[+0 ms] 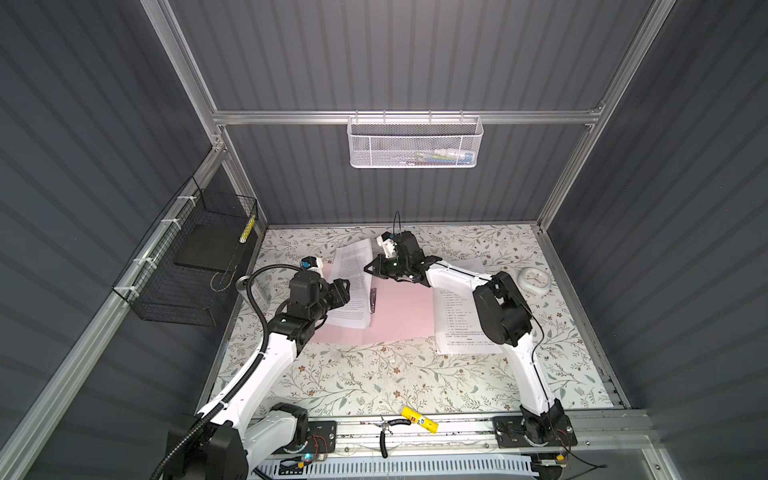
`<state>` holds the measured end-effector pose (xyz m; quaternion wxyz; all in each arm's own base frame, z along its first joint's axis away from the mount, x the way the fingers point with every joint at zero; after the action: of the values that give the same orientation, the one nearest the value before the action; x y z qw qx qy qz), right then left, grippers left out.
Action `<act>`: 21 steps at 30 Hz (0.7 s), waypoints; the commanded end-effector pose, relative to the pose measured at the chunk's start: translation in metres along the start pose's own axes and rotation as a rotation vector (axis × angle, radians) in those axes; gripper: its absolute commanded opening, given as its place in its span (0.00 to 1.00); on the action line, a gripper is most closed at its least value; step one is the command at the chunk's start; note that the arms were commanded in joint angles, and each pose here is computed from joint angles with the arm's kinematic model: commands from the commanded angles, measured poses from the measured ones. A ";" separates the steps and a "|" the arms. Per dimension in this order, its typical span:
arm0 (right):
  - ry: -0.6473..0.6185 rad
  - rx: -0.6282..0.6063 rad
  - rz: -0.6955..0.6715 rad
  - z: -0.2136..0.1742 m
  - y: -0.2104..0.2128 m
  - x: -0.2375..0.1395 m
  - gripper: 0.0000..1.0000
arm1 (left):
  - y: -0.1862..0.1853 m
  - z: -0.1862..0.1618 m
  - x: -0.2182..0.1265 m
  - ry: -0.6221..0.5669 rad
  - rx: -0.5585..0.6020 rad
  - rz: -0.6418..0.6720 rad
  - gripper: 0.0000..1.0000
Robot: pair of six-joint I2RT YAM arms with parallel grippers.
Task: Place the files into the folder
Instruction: 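Lower the sheet onto the folder beside the clip while the left gripper holds the folder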
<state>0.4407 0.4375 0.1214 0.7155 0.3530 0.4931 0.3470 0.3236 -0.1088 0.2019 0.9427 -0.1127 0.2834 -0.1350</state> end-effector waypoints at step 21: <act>0.070 0.008 0.078 -0.012 0.011 0.042 0.00 | 0.008 -0.010 0.003 0.038 0.003 0.029 0.63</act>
<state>0.4423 0.4697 0.1114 0.6930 0.3591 0.5019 0.3726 0.3233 -0.1081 0.2009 0.9425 -0.1118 0.2855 -0.1330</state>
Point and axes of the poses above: each gripper's point midway between its finger pads, its own x axis out along the fingers, its own y axis along the line the jaws close on, z = x × y, the point moved 2 cm from there along -x, back along the fingers, and after that the axes turned 13 degrees about x, right-handed, at the moved point
